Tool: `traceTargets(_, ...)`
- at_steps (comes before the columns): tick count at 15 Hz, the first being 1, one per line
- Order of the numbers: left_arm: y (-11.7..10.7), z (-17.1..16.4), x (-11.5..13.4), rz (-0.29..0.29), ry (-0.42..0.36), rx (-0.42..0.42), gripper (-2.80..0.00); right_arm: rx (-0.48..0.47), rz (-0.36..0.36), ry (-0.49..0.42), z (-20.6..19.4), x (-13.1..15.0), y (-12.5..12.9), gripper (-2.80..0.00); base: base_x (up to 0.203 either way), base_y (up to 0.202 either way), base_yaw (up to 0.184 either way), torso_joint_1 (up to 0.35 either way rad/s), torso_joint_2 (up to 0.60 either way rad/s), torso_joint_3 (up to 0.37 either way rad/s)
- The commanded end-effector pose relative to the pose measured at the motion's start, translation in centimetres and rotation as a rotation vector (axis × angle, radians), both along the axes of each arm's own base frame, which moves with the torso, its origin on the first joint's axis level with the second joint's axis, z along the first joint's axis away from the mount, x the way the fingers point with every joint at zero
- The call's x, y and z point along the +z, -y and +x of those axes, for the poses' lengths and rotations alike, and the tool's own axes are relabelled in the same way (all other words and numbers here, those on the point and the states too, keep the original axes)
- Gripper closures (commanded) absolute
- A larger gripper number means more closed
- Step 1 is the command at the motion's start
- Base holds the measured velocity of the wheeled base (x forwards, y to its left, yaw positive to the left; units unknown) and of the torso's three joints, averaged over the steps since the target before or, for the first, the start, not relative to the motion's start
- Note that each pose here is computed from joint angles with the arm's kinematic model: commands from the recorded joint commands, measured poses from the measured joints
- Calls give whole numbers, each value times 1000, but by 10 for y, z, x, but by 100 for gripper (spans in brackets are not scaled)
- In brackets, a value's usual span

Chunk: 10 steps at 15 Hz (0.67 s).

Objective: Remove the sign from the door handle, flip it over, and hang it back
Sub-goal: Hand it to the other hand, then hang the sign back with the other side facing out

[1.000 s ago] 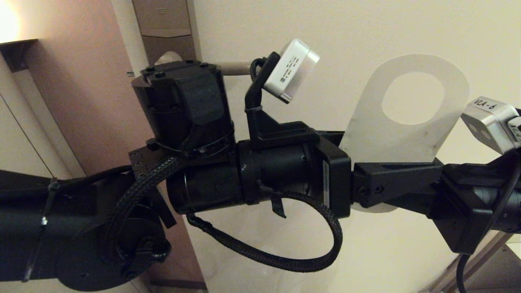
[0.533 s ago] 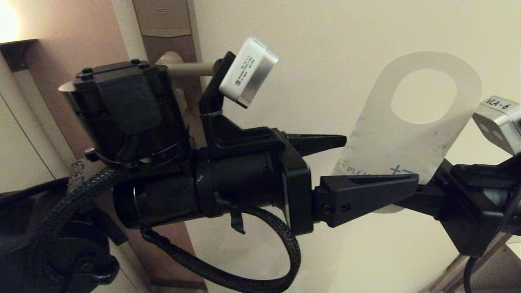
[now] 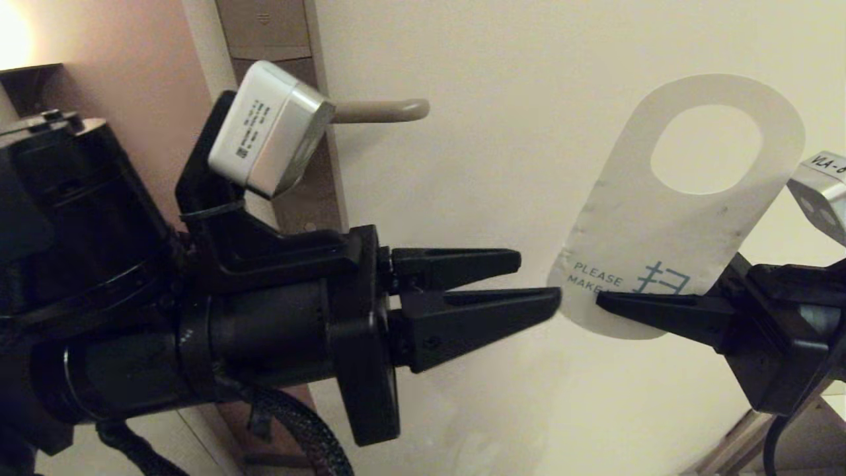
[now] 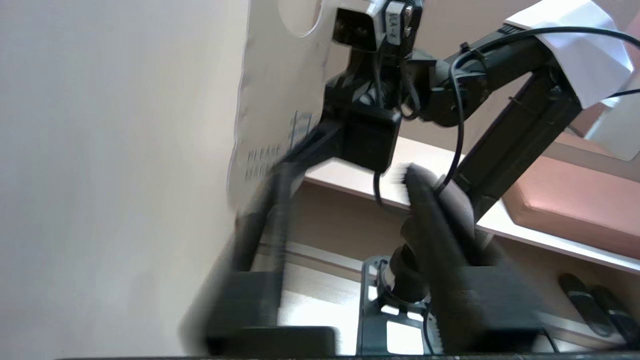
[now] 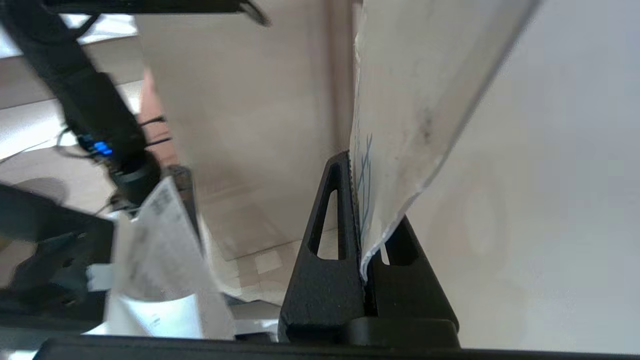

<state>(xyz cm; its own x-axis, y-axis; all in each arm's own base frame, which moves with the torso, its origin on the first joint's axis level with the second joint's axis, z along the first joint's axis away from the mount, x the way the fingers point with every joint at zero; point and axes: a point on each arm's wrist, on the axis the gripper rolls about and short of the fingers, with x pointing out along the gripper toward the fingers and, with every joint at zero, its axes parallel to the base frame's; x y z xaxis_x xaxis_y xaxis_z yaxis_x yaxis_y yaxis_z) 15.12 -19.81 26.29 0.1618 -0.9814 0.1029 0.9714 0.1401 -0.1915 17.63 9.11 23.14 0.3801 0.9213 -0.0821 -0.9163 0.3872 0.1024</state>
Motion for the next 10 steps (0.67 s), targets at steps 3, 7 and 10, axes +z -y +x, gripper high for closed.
traceTargets(3,-44,-10,-2,-15,16,113,0,-51,-3,5,1,0,2,0,0,0,0,0,0,0)
traceTargets(7,-91,-6,-28,91,109,430,0,-121,-19,-6,2,-6,8,0,0,0,0,0,0,0)
traceTargets(10,-124,-20,-51,180,143,661,0,-172,-24,-3,3,-6,9,0,0,0,0,0,0,0)
